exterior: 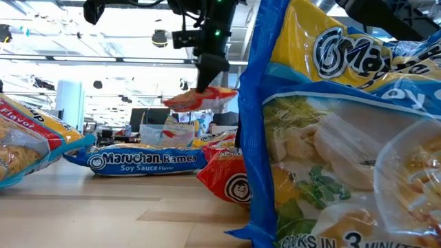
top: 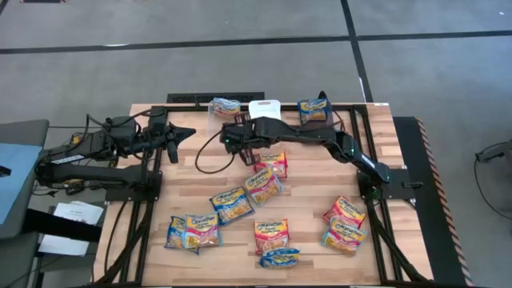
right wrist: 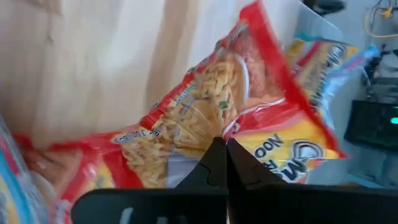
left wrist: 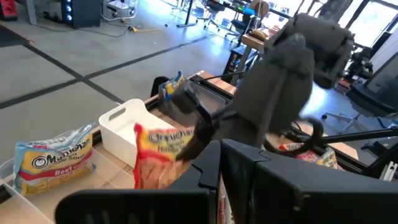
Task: Sort Maruchan noodles
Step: Put the orange bag into the white bin
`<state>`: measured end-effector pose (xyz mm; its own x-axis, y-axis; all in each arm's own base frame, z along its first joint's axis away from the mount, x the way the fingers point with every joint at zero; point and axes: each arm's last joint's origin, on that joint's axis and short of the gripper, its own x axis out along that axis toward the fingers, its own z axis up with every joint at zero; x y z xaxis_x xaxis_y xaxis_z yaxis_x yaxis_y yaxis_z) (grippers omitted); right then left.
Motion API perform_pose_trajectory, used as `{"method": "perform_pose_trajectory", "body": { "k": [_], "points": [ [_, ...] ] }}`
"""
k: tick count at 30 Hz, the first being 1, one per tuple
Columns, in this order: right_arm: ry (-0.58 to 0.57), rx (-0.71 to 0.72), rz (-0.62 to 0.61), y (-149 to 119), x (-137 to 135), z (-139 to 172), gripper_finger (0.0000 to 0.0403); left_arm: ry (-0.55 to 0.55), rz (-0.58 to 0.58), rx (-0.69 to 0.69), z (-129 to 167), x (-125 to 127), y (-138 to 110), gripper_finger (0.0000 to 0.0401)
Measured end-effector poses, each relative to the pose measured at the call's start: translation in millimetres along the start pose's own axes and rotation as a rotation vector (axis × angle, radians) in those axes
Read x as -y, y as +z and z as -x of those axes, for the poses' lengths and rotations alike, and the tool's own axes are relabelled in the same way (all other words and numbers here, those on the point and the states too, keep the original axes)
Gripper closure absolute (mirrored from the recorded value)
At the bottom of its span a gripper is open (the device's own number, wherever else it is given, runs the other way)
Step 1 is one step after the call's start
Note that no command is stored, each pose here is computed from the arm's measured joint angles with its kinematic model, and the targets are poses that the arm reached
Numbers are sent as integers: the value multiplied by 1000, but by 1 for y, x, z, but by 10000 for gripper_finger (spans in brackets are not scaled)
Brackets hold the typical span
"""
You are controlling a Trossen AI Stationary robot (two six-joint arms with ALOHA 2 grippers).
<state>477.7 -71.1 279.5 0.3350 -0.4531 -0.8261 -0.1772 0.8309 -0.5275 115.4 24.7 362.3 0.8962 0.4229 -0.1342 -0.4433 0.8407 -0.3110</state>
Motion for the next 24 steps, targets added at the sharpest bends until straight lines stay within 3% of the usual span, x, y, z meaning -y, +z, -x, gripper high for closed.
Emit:
{"method": "perform_pose_trajectory", "body": {
  "k": [8,14,24],
  "points": [
    [-60,-49,-2,-18,31,-4,400,2,-37,1,0,0,0,401],
    [-87,-108,69,-35,54,-14,400,26,-52,12,0,-1,1,401],
    [-107,-175,12,-74,99,-23,400,68,-114,24,0,-2,1,401]
  ]
}}
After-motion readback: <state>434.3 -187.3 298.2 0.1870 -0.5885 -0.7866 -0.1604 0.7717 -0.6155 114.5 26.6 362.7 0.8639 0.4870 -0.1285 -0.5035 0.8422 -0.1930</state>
